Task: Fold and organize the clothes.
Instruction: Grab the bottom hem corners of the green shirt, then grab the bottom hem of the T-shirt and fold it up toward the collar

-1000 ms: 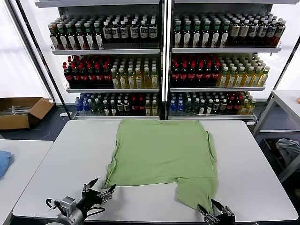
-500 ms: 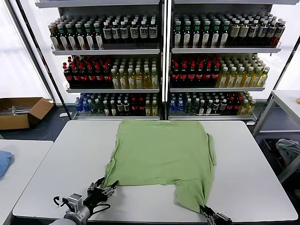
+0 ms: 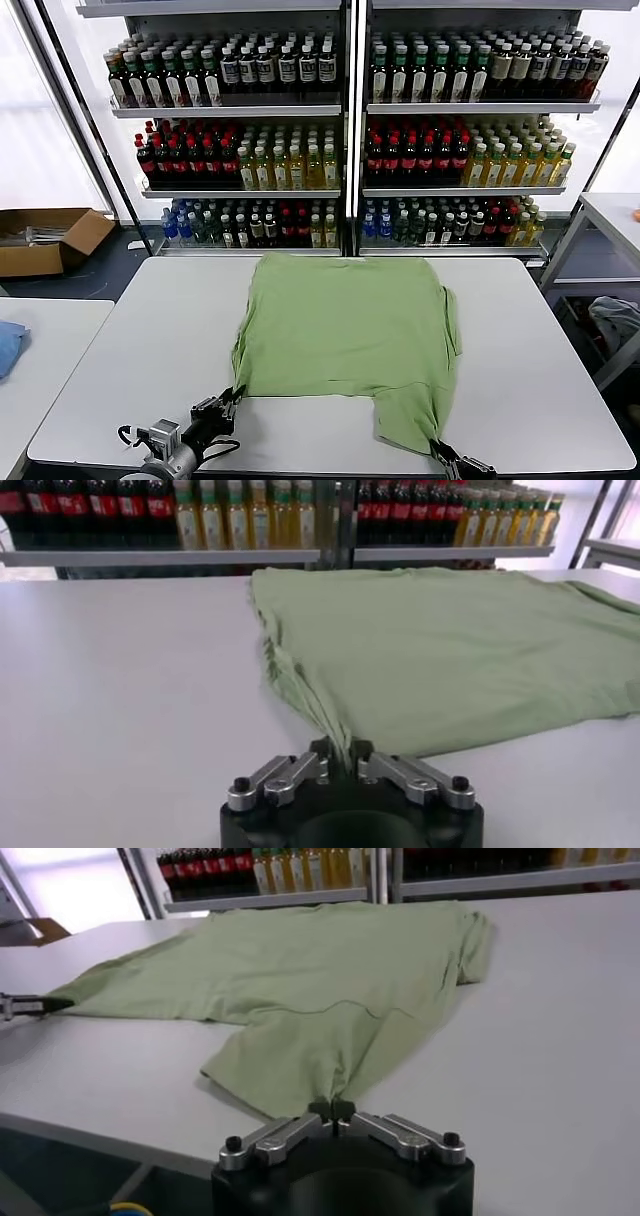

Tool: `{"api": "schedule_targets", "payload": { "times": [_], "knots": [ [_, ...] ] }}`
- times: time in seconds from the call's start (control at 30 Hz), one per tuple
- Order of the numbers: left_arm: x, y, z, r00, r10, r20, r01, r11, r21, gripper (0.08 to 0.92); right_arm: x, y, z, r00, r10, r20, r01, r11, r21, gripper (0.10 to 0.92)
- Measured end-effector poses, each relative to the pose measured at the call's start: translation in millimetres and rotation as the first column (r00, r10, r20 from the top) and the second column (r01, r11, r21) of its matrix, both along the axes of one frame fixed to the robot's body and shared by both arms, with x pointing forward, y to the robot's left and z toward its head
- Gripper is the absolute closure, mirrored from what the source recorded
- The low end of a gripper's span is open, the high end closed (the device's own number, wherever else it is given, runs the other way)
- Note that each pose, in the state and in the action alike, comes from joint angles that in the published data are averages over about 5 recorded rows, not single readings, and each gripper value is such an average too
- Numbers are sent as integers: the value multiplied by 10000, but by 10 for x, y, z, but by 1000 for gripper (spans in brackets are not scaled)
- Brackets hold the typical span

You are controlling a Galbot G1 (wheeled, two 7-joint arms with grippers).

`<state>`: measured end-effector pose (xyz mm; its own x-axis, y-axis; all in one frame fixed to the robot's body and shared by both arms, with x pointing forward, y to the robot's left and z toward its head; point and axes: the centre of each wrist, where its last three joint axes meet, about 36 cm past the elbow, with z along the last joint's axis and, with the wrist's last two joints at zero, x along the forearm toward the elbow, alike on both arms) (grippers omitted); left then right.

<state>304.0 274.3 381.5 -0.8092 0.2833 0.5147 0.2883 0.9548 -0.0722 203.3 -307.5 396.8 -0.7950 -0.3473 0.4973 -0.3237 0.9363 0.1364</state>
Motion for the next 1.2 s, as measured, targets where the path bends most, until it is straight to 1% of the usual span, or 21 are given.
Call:
{"api": "schedule_targets", "payload": {
  "times": [0.23, 0.43, 0.67, 0.8, 0.87, 0.97, 1.2],
  "knots": [
    [-107, 18, 182, 9996, -96, 247, 91, 9998, 198, 898, -66, -61, 142, 9992, 301, 255, -301, 9995, 19, 917],
    [-243, 36, 378, 9984, -277, 502, 252, 9984, 497, 897, -148, -101, 300, 9983, 356, 468, -362, 9993, 132, 917],
    [-447, 37, 588, 9970, -485, 602, 441, 9964, 727, 897, -240, -144, 469, 9969, 246, 752, -264, 9994, 228, 917],
    [-513, 5, 670, 9962, -589, 641, 544, 9960, 705, 899, -218, -149, 500, 9956, 100, 927, -135, 9992, 368, 917],
    [-509, -11, 697, 9954, -648, 701, 602, 9960, 661, 898, -169, -147, 508, 9943, 12, 1065, -62, 9989, 464, 917],
    [-452, -19, 740, 9927, -785, 917, 736, 9957, 566, 897, -49, -148, 506, 9914, -117, 1300, 36, 9980, 623, 917],
    [-146, 44, 788, 9844, -1127, 1352, 1069, 9930, 496, 898, 356, -183, 478, 9802, -467, 1924, 291, 9952, 936, 917]
  ]
}}
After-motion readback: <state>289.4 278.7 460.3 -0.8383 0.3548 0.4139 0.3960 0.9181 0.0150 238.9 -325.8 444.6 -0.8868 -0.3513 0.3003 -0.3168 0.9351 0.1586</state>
